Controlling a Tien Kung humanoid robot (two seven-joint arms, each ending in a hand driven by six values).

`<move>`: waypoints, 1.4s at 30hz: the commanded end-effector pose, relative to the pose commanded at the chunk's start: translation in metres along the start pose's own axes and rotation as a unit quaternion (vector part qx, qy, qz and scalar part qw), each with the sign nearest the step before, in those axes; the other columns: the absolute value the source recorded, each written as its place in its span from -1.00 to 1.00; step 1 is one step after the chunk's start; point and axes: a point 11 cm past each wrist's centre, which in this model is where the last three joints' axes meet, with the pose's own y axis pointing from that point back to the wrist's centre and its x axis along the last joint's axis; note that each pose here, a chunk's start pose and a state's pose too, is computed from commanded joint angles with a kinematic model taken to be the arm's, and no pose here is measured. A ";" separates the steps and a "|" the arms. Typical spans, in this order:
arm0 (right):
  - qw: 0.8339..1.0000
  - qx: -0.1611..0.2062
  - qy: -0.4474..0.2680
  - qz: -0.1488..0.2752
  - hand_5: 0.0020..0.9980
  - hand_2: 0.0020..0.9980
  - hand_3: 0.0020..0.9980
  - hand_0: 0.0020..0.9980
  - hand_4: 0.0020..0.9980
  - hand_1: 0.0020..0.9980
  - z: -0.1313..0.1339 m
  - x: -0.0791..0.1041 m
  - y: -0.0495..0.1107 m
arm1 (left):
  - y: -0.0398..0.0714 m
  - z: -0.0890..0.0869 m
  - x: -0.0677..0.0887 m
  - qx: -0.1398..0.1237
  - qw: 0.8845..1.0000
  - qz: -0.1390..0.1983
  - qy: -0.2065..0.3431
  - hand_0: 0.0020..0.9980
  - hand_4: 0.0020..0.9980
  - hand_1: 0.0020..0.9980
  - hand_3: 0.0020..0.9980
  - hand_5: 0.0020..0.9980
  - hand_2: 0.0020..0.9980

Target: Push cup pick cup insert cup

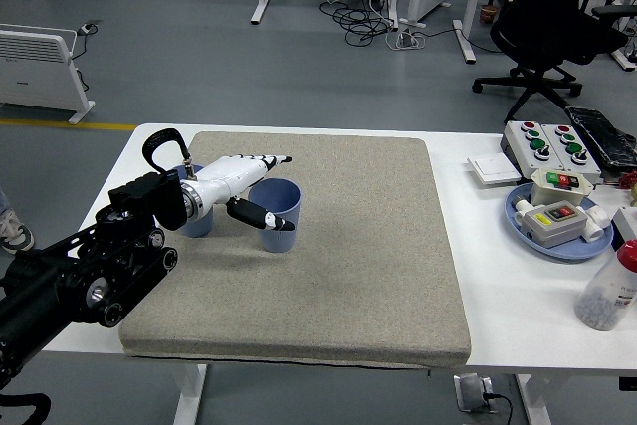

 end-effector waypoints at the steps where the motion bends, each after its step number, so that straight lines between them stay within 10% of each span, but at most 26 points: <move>1: 1.000 0.000 0.000 0.000 0.08 0.37 0.24 0.42 -0.63 0.21 0.000 0.000 0.000 | -0.001 0.000 0.000 0.002 1.000 0.000 -0.004 0.68 1.00 0.83 1.00 0.20 0.97; 29: 1.000 0.002 0.000 0.002 0.07 0.37 0.23 0.42 -0.62 0.20 -0.002 0.003 0.000 | -0.004 -0.003 -0.001 0.006 0.999 0.006 -0.032 -0.35 0.42 0.08 0.17 -0.48 0.11; 42: 1.000 0.004 -0.005 0.002 0.06 0.37 0.23 0.42 -0.62 0.20 -0.003 0.003 0.000 | 0.036 0.002 0.085 0.000 0.997 0.075 0.001 -0.39 0.40 0.05 0.07 -0.41 0.05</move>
